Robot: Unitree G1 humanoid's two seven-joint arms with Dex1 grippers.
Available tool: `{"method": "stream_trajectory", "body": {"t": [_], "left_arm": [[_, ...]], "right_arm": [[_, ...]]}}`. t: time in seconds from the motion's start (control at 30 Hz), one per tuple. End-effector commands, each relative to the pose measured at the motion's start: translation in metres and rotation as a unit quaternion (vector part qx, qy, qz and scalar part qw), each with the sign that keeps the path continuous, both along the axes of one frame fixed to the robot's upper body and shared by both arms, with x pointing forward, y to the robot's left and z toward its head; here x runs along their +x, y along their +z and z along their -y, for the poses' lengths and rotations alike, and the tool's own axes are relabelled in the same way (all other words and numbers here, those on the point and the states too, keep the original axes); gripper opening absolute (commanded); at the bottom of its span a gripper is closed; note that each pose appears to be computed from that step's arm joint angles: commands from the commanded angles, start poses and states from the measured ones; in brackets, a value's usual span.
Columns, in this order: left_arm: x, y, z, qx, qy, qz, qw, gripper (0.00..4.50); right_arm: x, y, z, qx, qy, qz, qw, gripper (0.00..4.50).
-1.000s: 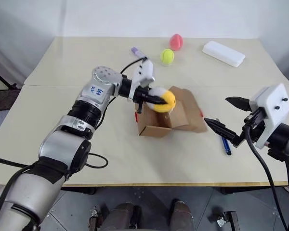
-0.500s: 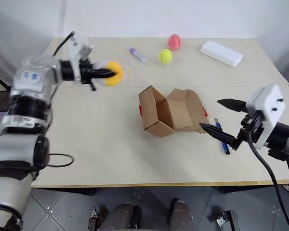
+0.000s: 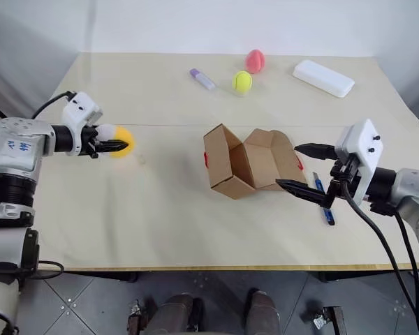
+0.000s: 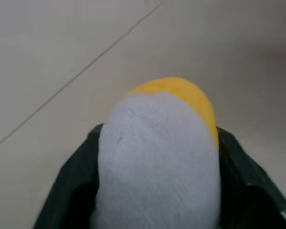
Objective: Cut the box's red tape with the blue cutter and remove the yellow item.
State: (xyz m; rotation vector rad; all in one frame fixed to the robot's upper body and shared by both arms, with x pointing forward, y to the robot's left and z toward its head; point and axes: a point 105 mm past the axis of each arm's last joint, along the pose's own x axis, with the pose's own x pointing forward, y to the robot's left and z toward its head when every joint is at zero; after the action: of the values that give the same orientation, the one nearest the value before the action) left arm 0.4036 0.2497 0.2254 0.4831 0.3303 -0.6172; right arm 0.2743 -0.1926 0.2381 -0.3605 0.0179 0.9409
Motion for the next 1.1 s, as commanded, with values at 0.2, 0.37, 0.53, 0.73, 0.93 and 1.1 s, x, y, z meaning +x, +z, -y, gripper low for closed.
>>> {"method": "stream_trajectory", "body": {"t": [0.2,0.37,0.53,0.73,0.93,1.1], "left_arm": [[-0.016,0.018,-0.014,-0.005,-0.002,0.019,1.0,4.44],[-0.024,0.027,-0.014,-0.027,-0.006,0.042,0.999,4.44],[-0.051,0.032,0.008,-0.099,-0.089,0.12,0.984,4.44],[-0.088,-0.006,0.024,-0.138,-0.12,0.133,0.974,4.44],[-0.129,-0.062,0.022,-0.156,-0.136,0.057,0.977,4.44],[-0.139,-0.073,0.014,-0.154,-0.114,0.049,0.98,4.44]], "right_arm": [[0.0,0.009,0.003,-0.015,0.006,0.026,1.0,4.5],[0.001,0.007,0.005,-0.016,0.005,0.024,1.0,4.5],[0.004,0.005,0.01,-0.03,0.001,0.043,0.999,4.5],[-0.004,-0.016,0.028,-0.025,0.009,-0.001,1.0,4.5],[-0.016,-0.059,0.067,-0.047,-0.023,-0.069,0.996,4.5],[-0.012,-0.059,0.07,0.015,-0.039,-0.059,0.997,4.5]]}}
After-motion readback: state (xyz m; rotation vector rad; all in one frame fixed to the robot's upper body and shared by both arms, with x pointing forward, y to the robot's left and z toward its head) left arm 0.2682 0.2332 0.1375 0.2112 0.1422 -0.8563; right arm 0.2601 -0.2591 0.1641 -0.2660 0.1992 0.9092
